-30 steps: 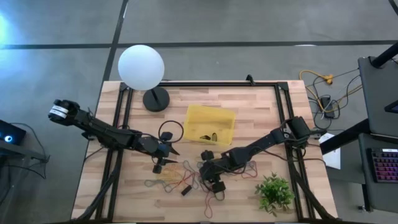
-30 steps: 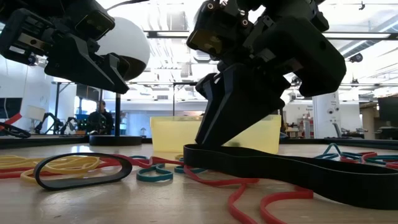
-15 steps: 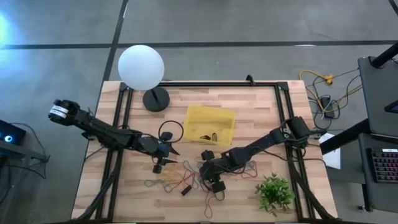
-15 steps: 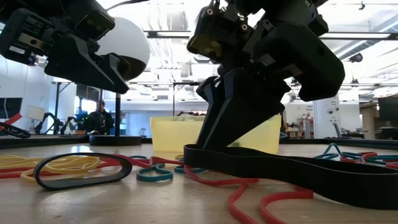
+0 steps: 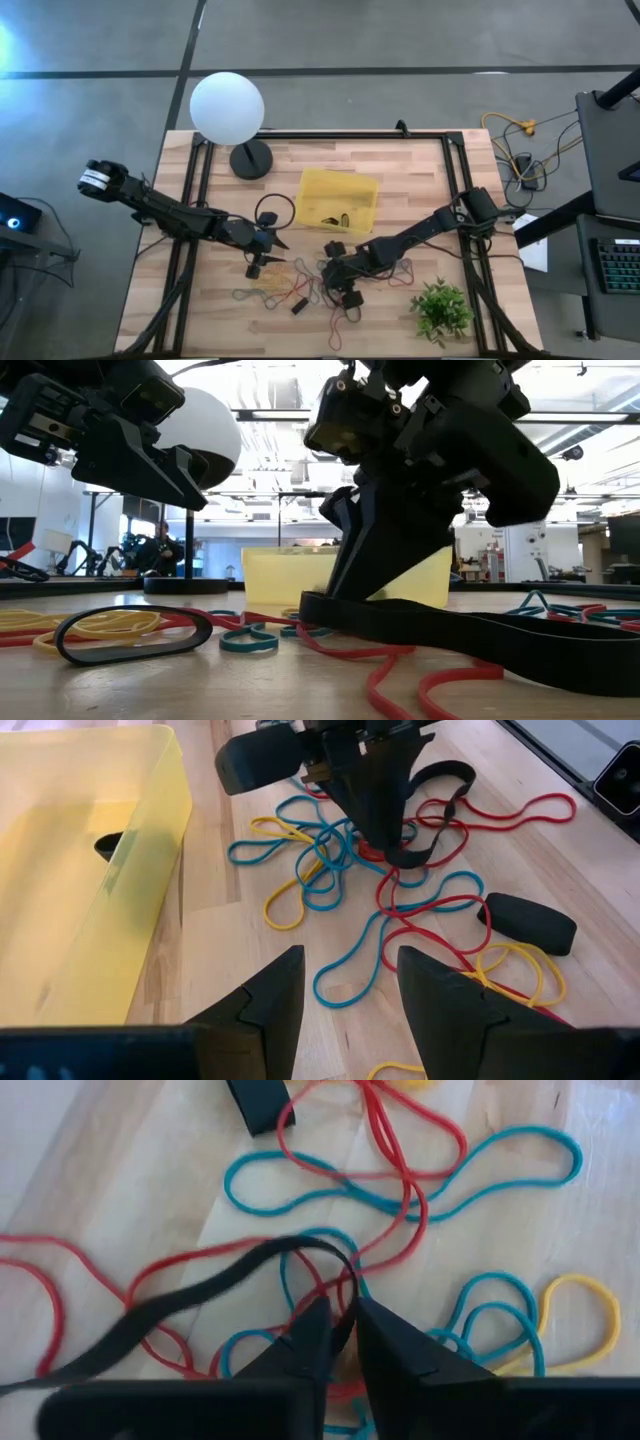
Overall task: Pick and place rubber bands into bin
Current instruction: Put the black rubber band into the yellow bin
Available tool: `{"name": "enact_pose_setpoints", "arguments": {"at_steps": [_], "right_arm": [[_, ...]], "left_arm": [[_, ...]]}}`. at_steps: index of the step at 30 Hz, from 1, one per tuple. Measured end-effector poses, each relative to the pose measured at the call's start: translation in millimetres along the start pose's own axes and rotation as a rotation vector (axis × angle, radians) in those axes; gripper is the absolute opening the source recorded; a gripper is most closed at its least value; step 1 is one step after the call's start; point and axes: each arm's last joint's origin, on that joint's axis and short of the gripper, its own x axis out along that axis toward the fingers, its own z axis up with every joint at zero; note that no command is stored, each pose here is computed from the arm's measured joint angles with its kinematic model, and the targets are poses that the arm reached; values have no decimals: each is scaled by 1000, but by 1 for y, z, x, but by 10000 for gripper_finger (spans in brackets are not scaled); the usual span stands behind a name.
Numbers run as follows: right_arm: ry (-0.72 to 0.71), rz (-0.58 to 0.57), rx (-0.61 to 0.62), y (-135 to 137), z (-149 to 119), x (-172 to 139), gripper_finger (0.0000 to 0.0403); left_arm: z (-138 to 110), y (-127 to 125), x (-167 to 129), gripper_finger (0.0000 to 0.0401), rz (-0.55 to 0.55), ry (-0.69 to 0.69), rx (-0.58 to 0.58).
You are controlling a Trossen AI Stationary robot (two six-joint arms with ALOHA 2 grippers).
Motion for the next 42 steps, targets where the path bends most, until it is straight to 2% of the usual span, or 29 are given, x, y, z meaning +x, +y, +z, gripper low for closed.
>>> {"name": "enact_pose_setpoints", "arguments": {"at_steps": [3, 12, 22, 26, 32, 38, 42], "right_arm": [[-2, -21, -19, 0, 0, 0, 12], [-26, -42, -32, 0, 5, -7, 8], [-100, -70, -53, 0, 24, -56, 8], [-96, -166, -83, -3, 26, -81, 8], [-85, -386, -128, -17, 27, -122, 8], [-118, -574, -137, -47, 32, -157, 8], [-98, -651, -106, -75, 29, -167, 8]], "left_arm": [[0, 0, 0, 146, 0, 0, 0], [0, 0, 0, 146, 0, 0, 0], [0, 0, 0, 146, 0, -1, 0], [-1, 0, 0, 146, 0, 2, 0], [-1, 0, 0, 146, 0, 2, 0], [-1, 0, 0, 146, 0, 0, 0], [-1, 0, 0, 146, 0, -1, 0]]}}
